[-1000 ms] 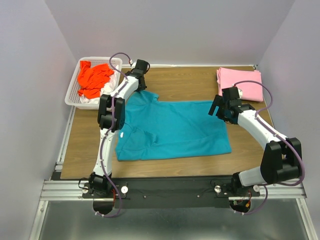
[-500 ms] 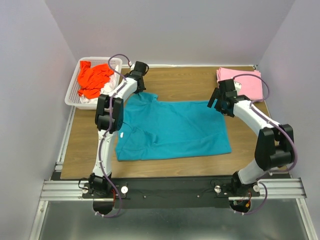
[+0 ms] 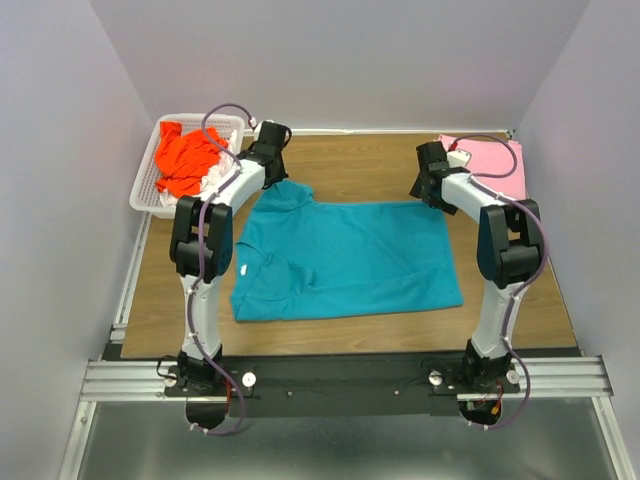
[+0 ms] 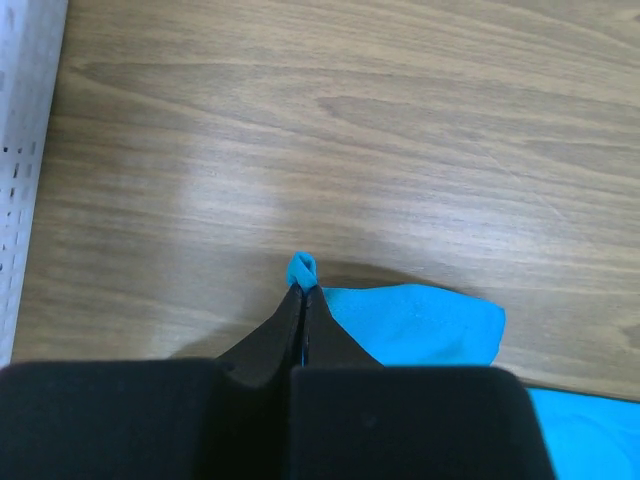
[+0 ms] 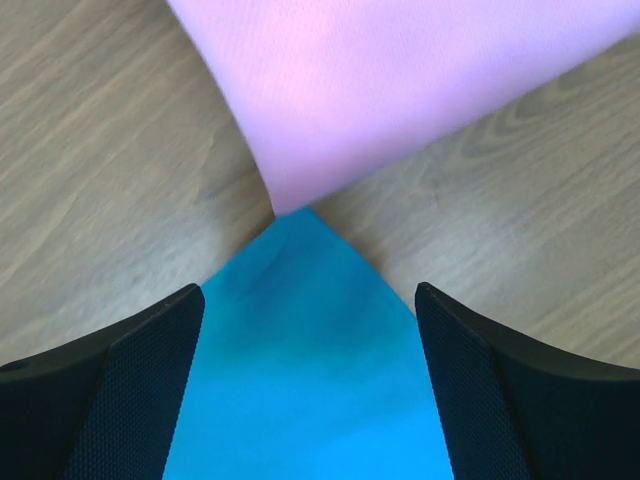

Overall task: Fold and stack the t-shirts
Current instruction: Fold the tshirt

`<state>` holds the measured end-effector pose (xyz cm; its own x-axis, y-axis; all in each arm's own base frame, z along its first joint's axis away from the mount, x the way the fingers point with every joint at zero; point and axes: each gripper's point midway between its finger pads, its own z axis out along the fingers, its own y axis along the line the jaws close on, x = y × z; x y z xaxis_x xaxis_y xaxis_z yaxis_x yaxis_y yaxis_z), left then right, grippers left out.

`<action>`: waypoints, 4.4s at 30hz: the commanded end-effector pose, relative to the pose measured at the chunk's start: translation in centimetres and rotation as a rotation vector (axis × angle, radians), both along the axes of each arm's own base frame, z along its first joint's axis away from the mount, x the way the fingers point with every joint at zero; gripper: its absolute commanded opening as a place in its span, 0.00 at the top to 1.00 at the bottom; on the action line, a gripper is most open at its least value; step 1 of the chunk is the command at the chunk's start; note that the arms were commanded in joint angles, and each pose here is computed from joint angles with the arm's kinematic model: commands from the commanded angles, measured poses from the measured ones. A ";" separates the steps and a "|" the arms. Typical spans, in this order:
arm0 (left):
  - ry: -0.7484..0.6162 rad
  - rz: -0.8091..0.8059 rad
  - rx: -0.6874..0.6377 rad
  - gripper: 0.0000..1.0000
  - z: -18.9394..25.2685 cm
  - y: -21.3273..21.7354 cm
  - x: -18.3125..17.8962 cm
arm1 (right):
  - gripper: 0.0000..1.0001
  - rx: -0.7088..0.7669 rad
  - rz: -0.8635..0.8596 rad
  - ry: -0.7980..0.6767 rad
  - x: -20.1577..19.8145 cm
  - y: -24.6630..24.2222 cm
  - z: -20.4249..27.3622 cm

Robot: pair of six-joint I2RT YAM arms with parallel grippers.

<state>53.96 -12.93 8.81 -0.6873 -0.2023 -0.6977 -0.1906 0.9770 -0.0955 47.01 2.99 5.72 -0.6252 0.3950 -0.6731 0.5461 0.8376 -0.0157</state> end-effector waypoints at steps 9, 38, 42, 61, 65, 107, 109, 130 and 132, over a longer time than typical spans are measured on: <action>-0.076 -0.017 -0.050 1.00 2.7 -0.3 -2.4 | 0.12 -0.141 -0.100 0.016 1.8 -2.2 -2.5; -0.121 0.006 -0.119 1.00 5.2 0.3 -8.3 | 0.99 -0.217 -0.051 0.008 0.1 -1.6 -0.6; -0.136 0.013 -0.135 1.00 5.6 0.4 -9.5 | 0.99 -0.214 -0.028 -0.017 -0.6 -0.4 0.6; -0.174 0.040 -0.279 1.00 5.5 0.6 -21.9 | 0.99 -0.124 0.002 -0.071 -8.4 -0.4 4.0; -0.188 0.039 -0.322 1.00 5.6 0.4 -24.4 | 0.99 -0.093 0.030 -0.087 -9.3 -0.1 4.7; -0.174 0.137 -0.600 0.02 6.2 0.7 -31.8 | 0.00 0.317 0.556 -0.194 -16.9 8.2 8.9; -0.191 0.080 -0.567 0.02 6.6 -0.3 -30.2 | 0.00 0.482 0.778 -0.217 -17.7 12.7 10.3; 0.033 0.026 -0.450 0.02 -4.4 1.1 -22.2 | 0.00 0.716 1.871 -0.077 -22.6 39.6 3.6; 0.045 0.035 -0.449 0.02 -4.9 1.4 -22.1 | 0.00 0.715 1.907 -0.073 -23.4 40.1 3.3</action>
